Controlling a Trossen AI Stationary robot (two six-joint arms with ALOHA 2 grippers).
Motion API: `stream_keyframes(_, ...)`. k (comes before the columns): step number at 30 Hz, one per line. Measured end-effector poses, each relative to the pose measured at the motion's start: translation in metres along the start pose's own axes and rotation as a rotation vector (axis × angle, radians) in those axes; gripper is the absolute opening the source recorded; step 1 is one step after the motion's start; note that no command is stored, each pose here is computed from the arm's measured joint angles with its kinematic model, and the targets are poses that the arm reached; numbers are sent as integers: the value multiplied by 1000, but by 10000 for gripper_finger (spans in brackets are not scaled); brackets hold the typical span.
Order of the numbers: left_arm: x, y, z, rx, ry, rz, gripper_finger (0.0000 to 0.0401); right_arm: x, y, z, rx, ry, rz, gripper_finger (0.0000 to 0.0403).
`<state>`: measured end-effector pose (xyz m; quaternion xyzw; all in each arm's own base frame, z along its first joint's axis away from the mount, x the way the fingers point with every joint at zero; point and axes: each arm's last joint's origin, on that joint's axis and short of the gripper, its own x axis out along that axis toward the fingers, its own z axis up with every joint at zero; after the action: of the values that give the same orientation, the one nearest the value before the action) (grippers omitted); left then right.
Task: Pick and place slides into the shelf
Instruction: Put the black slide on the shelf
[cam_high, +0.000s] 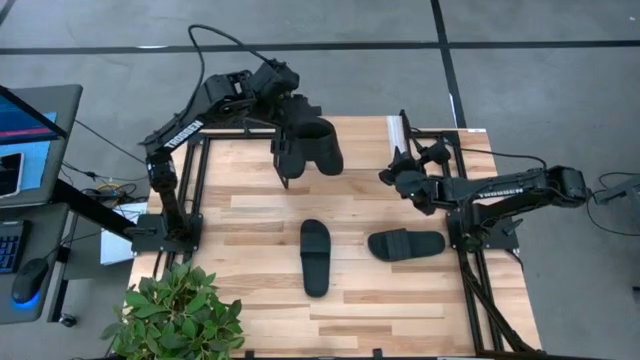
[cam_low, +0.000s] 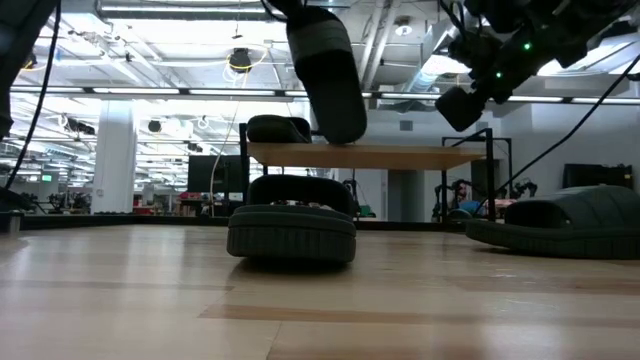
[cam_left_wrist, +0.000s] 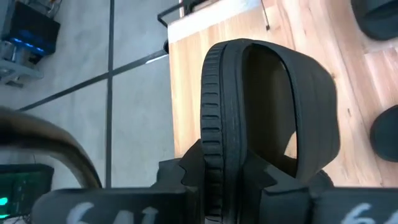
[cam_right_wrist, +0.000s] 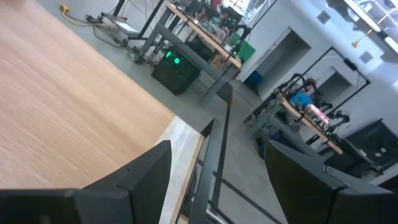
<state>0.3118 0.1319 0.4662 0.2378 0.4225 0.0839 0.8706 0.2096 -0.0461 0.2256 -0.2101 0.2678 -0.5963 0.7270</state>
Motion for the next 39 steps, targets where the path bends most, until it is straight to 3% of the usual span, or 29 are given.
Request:
stream_keyframes(4,-5,-2,0,0,-38,-44,30,3,-1,-1,15,10,7,249)
stream_keyframes(11,-9,-9,-9,18,39,-122,30,4,-1,-1,15,13,4,249)
stream_keyframes(39,-6,-6,-5,74,-1,-97,30,4,-1,-1,16,13,4,249)
